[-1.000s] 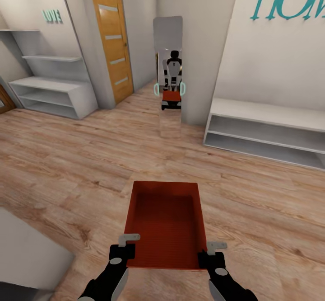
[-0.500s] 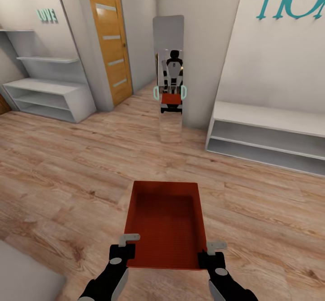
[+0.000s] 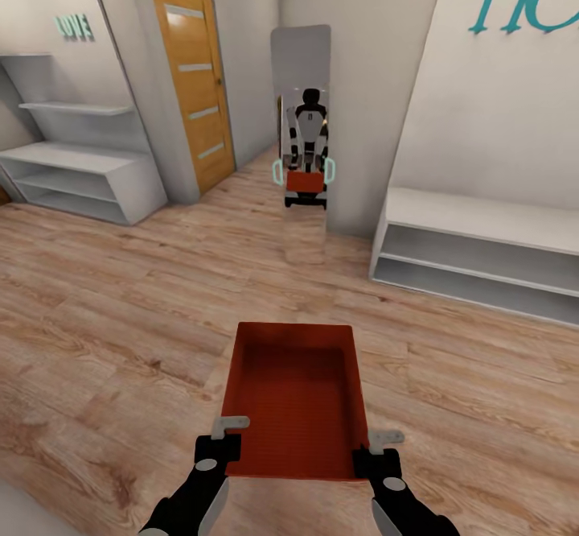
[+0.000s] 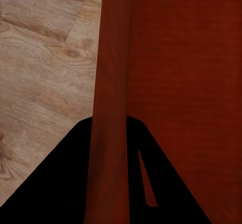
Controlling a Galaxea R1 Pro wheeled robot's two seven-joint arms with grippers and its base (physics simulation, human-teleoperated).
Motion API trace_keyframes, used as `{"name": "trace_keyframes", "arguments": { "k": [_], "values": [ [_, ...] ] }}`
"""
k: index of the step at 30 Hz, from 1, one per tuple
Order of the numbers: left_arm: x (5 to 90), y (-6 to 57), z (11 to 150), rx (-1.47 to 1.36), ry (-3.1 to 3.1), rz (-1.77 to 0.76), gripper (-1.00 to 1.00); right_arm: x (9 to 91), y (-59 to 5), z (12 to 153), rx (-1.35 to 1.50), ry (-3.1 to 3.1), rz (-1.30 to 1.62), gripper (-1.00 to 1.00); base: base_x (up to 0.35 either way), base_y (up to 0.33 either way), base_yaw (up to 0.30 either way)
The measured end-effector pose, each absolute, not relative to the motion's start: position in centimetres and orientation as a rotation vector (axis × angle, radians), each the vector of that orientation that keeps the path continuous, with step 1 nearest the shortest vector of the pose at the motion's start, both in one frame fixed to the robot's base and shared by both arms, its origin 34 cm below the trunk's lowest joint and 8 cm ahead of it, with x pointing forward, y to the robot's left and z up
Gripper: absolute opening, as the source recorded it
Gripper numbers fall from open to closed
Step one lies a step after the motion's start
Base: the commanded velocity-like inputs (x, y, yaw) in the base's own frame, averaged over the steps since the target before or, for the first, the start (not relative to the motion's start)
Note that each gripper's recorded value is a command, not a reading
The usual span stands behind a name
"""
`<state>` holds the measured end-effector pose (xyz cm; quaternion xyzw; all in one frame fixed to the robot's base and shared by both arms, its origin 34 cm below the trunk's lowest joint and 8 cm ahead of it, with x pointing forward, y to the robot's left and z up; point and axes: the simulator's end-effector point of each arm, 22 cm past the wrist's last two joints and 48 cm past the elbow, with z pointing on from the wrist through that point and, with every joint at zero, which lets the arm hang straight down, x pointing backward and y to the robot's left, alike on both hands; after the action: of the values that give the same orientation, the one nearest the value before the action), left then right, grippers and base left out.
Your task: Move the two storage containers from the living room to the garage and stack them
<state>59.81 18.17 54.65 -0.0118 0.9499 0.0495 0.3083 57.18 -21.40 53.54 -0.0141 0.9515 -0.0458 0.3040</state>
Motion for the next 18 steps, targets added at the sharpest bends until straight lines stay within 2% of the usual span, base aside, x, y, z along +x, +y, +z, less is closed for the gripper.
{"name": "trace_keyframes", "arguments": {
  "k": [18],
  "values": [
    [59.82, 18.17, 54.65, -0.031, 2.511, 0.131, -1.0, 57.18, -21.4, 53.54, -0.038, 2.52, -0.121, -1.0, 0.336, 0.0, 0.0]
  ]
}}
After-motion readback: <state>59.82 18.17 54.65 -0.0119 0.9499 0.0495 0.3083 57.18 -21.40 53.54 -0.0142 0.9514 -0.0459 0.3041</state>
